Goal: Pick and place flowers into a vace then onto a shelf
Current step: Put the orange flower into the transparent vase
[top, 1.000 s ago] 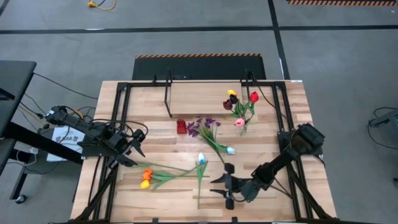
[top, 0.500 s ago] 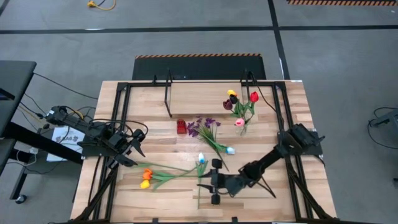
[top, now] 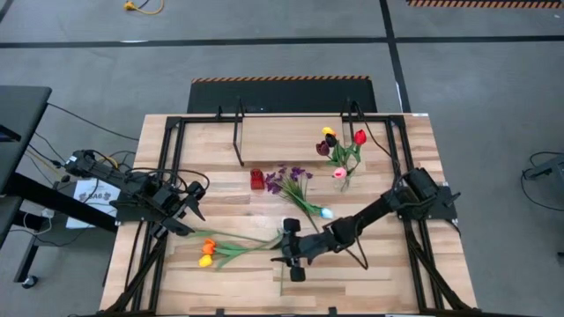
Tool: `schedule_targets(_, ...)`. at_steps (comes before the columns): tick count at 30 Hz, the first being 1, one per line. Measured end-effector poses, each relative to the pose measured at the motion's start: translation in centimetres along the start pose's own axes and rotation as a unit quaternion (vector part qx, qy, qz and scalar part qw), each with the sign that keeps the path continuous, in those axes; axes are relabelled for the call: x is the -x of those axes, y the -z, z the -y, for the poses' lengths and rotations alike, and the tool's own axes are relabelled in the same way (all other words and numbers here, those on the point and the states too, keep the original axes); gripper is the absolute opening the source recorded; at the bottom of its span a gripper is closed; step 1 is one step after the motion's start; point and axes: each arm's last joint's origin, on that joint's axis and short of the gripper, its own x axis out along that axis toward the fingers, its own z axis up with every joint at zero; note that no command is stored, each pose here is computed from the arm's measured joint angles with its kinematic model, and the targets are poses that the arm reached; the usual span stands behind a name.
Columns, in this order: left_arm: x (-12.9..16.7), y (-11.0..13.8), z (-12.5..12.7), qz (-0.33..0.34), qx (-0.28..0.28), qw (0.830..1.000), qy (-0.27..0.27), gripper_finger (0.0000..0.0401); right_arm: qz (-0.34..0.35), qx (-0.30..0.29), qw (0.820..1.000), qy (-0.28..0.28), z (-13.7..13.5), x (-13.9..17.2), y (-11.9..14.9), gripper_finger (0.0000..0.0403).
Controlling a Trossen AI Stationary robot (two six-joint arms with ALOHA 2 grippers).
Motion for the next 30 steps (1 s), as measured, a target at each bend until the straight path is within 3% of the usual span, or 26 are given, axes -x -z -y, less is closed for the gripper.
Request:
schedule_targets(3, 0.0, 0.0, 0.0, 0.000, 0.000, 1.000, 0.000, 0.0177, -0.030, -0.008, 1.000, 0.003, -0.1, 0.1, 0.6, 0.0136)
schedule_targets(19, 0.0, 0.0, 0.0, 0.000, 0.000, 1.000, -0.001, 0.0177, -0.030, -0.002, 1.000, 0.009, 0.3, -0.1, 0.7, 0.0136)
schedule_targets(27, 0.0, 0.1, 0.0, -0.003, 0.003, 1.000, -0.001, 0.0177, -0.057, 0.000, 0.998, 0.009, 0.1, -4.3, 3.9, 0.0136)
schedule_targets(30, 0.0, 0.1, 0.0, -0.005, 0.003, 1.000, -0.002, 0.0177, -0.052, -0.003, 0.999, 0.007, 0.0, -5.5, 3.9, 0.0136)
